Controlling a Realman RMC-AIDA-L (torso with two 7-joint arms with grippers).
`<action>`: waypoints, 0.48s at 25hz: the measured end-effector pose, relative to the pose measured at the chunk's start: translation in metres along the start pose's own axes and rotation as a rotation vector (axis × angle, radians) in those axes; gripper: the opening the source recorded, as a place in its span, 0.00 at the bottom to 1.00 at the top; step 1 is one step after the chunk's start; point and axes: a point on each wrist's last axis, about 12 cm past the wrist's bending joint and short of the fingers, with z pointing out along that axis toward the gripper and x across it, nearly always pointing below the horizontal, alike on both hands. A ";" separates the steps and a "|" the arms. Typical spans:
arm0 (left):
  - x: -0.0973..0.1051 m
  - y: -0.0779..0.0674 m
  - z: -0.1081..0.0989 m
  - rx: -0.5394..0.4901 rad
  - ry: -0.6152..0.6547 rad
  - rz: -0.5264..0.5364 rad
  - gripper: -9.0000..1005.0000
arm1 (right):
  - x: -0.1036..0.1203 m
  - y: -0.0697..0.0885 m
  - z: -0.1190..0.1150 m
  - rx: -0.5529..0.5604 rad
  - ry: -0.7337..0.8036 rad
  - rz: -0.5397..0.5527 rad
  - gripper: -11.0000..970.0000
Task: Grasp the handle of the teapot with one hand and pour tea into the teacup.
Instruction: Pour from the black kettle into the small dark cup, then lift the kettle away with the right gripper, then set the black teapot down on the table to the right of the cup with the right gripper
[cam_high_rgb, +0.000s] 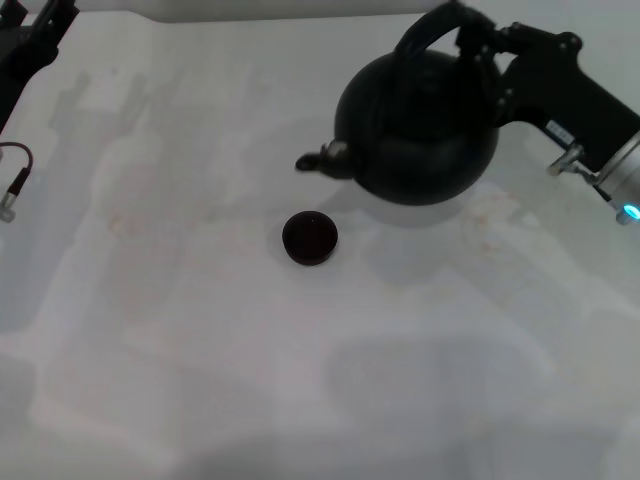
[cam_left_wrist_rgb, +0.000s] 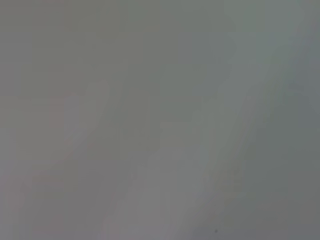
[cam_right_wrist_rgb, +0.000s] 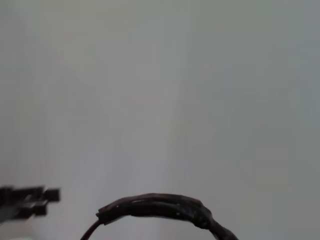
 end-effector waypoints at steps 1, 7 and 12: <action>0.000 0.000 0.000 -0.001 0.001 0.000 0.86 | 0.000 -0.002 -0.002 0.016 -0.002 0.023 0.12; 0.001 0.000 0.000 -0.003 0.006 0.002 0.86 | 0.009 -0.011 -0.030 0.110 -0.016 0.118 0.12; 0.001 -0.001 0.002 0.002 0.005 0.003 0.86 | 0.018 -0.011 -0.059 0.144 -0.006 0.162 0.12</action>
